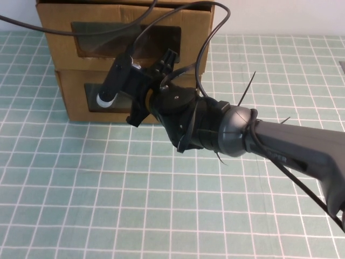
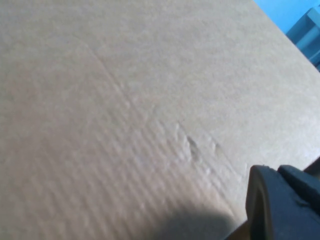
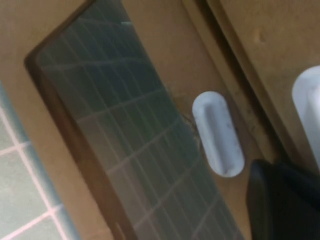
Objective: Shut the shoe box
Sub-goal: Close the shoe box with your right arm
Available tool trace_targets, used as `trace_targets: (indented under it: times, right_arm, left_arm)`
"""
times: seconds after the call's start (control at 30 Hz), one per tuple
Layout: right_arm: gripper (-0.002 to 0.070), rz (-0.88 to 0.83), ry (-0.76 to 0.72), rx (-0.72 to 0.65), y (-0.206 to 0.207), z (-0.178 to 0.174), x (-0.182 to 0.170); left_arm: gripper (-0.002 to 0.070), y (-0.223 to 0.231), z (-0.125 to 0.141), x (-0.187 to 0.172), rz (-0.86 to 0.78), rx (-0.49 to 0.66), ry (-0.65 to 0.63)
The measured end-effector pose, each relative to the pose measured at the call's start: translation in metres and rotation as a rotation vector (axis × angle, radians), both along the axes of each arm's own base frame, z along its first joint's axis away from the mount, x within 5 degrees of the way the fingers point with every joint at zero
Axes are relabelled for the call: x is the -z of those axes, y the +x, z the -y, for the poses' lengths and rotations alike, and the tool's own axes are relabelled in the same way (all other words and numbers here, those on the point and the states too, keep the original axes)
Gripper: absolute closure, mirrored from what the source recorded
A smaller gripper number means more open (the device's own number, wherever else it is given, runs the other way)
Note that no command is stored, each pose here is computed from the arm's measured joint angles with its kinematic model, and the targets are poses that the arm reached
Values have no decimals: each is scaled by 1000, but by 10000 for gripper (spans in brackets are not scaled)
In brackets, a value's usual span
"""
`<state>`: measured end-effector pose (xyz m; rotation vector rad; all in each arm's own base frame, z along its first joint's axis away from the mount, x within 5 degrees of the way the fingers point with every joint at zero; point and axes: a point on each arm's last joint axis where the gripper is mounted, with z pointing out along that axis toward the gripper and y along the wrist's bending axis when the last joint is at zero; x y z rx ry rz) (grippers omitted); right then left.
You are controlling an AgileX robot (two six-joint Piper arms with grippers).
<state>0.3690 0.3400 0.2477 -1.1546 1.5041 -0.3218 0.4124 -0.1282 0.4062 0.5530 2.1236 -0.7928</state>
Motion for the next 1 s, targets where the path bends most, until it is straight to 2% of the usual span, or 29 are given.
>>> trace_targets:
  times: [0.57, 0.77, 0.93, 1.0]
  right_arm:
    - [691, -75, 120, 12, 10, -1, -3]
    - [691, -154, 231, 44, 5, 3, -18]
    - [690, -314, 410, 127, -11, 9, -44]
    - [690, -363, 472, 121, -20, 10, -60]
  left_arm:
    - [680, 1, 0, 0, 8, -5, 0]
    - [680, 1, -1, 0, 14, -11, 8]
    - [680, 2, -1, -1, 17, -13, 3]
    - [680, 2, -1, 0, 15, -13, 3]
